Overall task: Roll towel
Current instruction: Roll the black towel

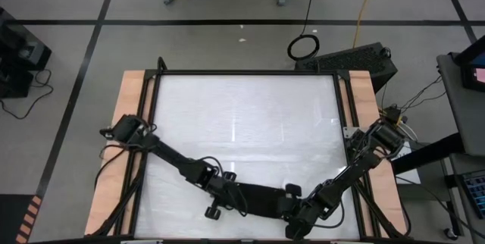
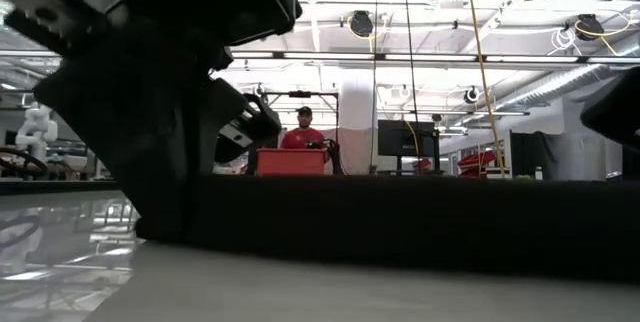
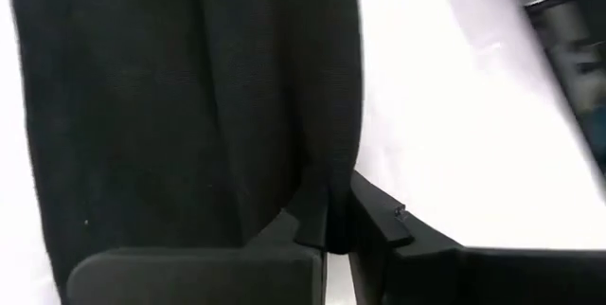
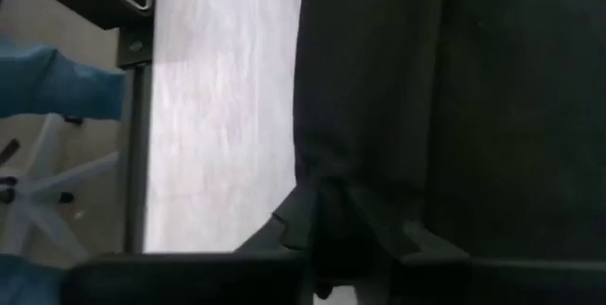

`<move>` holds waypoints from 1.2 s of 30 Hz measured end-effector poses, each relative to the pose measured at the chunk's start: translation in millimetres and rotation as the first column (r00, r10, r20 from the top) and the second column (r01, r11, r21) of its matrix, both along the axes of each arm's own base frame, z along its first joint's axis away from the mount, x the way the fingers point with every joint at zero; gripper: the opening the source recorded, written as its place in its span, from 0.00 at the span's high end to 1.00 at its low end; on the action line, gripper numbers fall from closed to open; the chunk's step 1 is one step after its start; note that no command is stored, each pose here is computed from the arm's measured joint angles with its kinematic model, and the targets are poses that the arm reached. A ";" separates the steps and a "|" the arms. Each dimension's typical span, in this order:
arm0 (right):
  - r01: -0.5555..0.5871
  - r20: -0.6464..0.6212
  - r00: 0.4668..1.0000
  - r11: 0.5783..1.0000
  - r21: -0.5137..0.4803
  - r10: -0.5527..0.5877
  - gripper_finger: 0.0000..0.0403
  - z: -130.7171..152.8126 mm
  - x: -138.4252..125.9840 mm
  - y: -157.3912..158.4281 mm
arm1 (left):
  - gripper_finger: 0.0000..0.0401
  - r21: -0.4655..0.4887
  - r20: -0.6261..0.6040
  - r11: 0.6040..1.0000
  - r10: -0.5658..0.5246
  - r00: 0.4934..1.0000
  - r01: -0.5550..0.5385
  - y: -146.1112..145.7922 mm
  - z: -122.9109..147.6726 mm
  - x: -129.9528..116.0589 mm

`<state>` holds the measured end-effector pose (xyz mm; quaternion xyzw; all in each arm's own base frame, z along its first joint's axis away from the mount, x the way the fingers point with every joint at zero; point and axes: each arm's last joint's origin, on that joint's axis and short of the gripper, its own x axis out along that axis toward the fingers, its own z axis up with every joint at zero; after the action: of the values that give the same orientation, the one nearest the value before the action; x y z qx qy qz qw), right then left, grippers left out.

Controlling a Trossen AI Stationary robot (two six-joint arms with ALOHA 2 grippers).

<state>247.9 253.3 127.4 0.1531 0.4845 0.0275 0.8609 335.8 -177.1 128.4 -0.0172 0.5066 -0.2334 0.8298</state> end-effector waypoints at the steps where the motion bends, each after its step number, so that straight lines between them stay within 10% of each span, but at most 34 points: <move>1: 0.000 0.002 1.000 1.000 0.009 0.000 0.96 2.1 -1.0 0.6 | 0.95 -0.029 -0.005 1.000 -0.008 1.000 0.008 0.6 1.1 0.7; 11: 0.041 -0.049 0.998 0.978 0.207 -0.032 0.96 24.0 -5.5 4.5 | 0.96 -0.402 -0.089 0.915 -0.014 0.996 -0.023 13.7 13.5 17.9; 19: 0.175 -0.189 0.975 0.927 0.332 -0.116 0.96 26.0 4.1 -5.4 | 0.96 -0.514 -0.246 0.837 0.067 0.967 -0.189 37.6 16.4 27.7; 36: 0.307 -0.190 0.948 0.893 0.328 -0.256 0.96 27.1 25.2 -30.1 | 0.96 -0.371 -0.463 0.848 0.185 0.867 -0.379 48.0 -2.2 17.8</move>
<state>273.1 223.2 154.5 0.3755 0.5041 -0.0218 0.7774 353.7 -129.0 126.2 -0.3333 0.5928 -0.2078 0.7030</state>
